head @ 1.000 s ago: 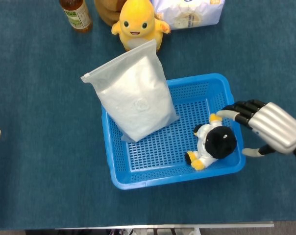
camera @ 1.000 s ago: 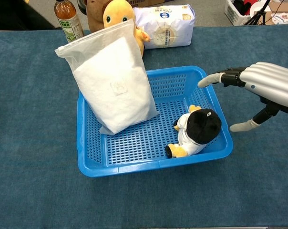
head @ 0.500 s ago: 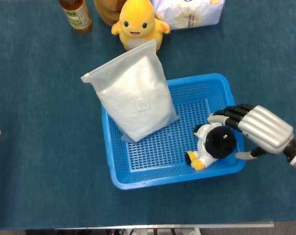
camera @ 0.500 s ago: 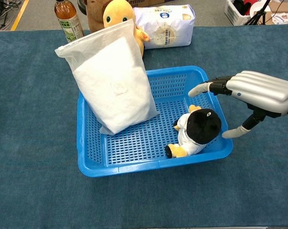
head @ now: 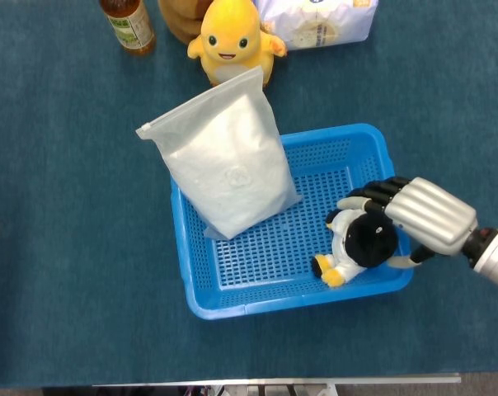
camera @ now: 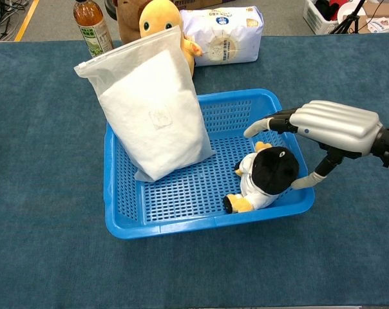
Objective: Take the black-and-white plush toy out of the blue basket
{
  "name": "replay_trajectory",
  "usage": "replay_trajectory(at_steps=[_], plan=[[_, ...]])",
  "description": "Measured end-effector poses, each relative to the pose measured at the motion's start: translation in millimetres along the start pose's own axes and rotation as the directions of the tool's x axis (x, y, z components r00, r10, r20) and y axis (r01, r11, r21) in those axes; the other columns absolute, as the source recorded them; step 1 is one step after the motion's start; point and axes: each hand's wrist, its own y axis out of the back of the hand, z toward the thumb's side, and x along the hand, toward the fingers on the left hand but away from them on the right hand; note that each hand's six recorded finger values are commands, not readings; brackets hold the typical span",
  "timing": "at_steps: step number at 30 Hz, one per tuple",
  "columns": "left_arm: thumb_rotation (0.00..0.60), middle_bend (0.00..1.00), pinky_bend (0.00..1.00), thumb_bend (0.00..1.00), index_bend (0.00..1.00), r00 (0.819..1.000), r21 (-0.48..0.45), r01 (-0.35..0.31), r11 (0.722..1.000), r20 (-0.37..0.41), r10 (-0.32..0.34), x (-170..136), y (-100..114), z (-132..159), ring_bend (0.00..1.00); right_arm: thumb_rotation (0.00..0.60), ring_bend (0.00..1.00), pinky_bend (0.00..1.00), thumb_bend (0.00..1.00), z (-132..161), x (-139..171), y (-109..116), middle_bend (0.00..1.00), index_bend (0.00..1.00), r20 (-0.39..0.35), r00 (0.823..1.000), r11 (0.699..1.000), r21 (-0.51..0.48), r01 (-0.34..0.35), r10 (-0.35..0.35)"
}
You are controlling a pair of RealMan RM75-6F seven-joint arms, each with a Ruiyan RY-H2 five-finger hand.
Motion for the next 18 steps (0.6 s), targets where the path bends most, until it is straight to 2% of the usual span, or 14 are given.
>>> replay_trajectory(at_steps=[6, 9, 18], plan=[[0.6, 0.39, 0.51, 0.2, 0.32, 1.0, -0.004, -0.002, 1.0, -0.003, 0.002, -1.3, 0.1, -1.5, 0.32, 0.6, 0.23, 0.29, 0.0, 0.3, -4.1, -2.3, 0.29, 0.24, -0.002, 1.0, 1.0, -0.008, -0.014, 0.014], [0.6, 0.39, 0.51, 0.2, 0.32, 1.0, -0.005, -0.002, 1.0, -0.005, 0.002, -1.8, -0.2, -2.2, 0.32, 0.6, 0.28, 0.29, 0.0, -0.1, -5.5, -2.9, 0.34, 0.3, -0.001, 1.0, 1.0, -0.01, -0.016, 0.016], [0.6, 0.39, 0.51, 0.2, 0.32, 1.0, -0.01, -0.003, 1.0, -0.01, 0.003, -2.7, -0.6, -3.6, 0.32, 0.6, 0.38, 0.31, 0.0, -0.7, -8.0, -2.7, 0.45, 0.35, 0.001, 1.0, 1.0, -0.015, -0.005, 0.005]])
